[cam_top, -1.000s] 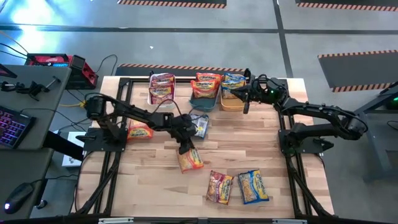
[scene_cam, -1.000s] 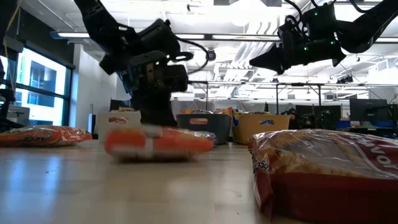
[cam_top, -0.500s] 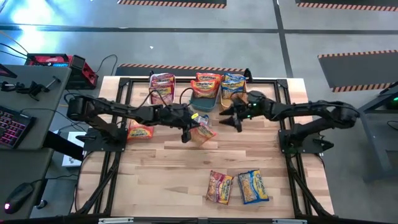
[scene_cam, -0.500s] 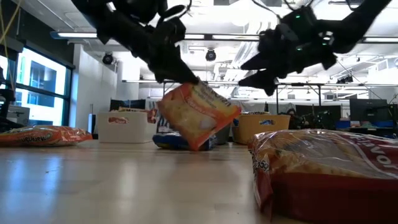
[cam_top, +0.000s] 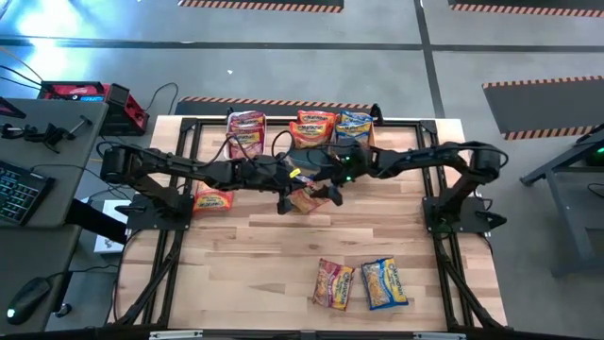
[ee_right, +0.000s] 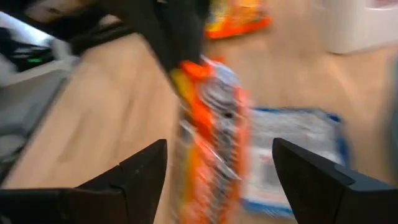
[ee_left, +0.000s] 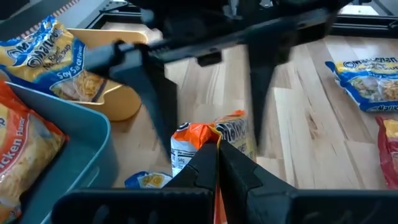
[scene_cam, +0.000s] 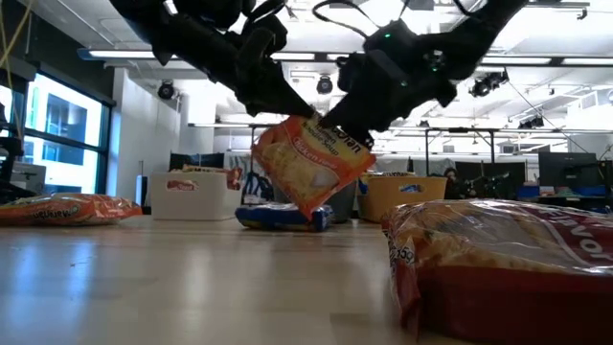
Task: Sort Maruchan noodles
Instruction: Put the orange noodle pack into the blue bin
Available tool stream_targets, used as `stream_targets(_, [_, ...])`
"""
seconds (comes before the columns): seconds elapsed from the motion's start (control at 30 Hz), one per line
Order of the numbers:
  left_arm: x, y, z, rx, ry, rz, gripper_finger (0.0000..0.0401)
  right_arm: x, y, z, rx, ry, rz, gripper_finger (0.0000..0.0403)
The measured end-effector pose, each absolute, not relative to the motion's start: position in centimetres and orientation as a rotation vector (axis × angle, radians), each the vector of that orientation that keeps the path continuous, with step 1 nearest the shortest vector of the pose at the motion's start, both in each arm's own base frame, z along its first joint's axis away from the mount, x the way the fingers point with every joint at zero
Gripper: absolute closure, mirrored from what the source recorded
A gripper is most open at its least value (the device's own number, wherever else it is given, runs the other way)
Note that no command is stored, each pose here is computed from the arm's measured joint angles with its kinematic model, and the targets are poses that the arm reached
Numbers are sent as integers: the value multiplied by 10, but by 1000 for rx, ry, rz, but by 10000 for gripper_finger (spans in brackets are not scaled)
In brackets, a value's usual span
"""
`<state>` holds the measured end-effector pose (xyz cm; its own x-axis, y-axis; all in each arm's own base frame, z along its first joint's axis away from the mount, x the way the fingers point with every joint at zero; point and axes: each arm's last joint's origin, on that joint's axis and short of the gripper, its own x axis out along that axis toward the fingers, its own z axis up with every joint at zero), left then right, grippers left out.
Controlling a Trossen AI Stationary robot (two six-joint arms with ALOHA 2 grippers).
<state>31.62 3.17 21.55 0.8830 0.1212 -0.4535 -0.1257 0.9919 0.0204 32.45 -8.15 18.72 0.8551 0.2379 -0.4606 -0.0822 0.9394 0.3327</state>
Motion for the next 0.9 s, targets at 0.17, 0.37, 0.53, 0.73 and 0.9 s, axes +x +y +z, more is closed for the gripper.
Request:
stream_targets(0.17, [316, 32, 216, -10, 464, 130, 401, 337, -84, 185, 361, 563, 195, 141])
stream_targets(0.37, [317, 34, 218, -28, 437, 144, 401, 339, -87, 182, 350, 586, 115, 194])
stream_targets(0.53, [317, 39, 219, -27, 394, 171, 401, 339, -86, 182, 345, 581, 119, 254])
stream_targets(0.73, [311, 46, 211, -110, 310, 217, 398, 339, -87, 183, 331, 569, 120, 308])
stream_targets(0.9, [303, 48, 204, -114, 305, 233, 368, 334, -96, 193, 310, 592, 97, 313])
